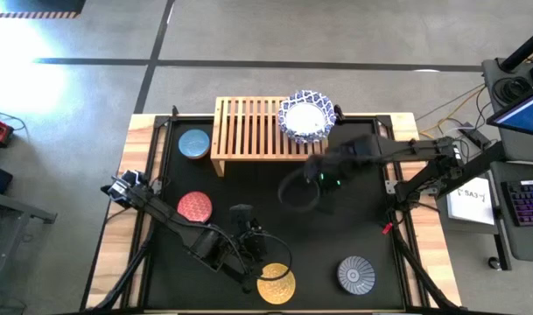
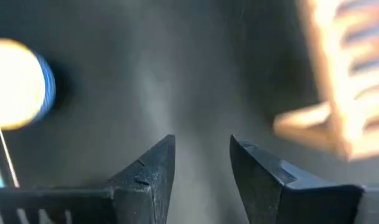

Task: Place and stack bowls onto a shelf
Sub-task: Put the red patterned bowl on the shelf

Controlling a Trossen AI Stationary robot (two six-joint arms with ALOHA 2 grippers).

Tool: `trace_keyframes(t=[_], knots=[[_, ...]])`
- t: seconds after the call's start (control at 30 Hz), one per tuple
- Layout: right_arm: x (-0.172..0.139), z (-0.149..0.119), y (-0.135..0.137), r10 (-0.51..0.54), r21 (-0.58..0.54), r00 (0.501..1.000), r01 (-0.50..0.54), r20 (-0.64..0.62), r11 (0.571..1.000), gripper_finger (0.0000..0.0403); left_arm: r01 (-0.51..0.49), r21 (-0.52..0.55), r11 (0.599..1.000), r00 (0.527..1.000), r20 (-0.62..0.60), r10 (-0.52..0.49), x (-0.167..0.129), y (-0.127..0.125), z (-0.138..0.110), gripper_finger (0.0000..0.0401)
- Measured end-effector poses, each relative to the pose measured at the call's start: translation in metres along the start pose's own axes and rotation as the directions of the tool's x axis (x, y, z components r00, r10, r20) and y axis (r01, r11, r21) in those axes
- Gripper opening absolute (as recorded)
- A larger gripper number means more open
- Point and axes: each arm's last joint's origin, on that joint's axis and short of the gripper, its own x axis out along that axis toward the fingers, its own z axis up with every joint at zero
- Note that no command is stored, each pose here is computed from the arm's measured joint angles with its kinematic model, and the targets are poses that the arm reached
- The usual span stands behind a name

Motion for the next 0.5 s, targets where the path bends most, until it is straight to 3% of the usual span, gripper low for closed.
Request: trace_keyframes(t=[0.17, 0.43, 0.5], knots=[[0.018, -0.029, 0.034, -0.016, 0.014, 0.992, 0.018, -0.128, 1.000, 0.0145, 0.008, 0.018, 1.000, 1.000, -0.024, -0.008, -0.002, -0.002, -0.004, 0.0225], [0.047, -0.079, 0.088, 0.012, -0.025, 0.975, -0.018, -0.220, 1.000, 0.0138, 0.007, 0.034, 0.999, 0.999, -0.033, -0.006, -0.003, -0.002, -0.005, 0.0225], [0.053, -0.089, 0.100, 0.037, 0.010, 0.975, -0.036, -0.220, 0.999, 0.0135, 0.006, 0.027, 1.000, 0.999, -0.033, -0.005, -0.003, -0.002, -0.005, 0.0225]])
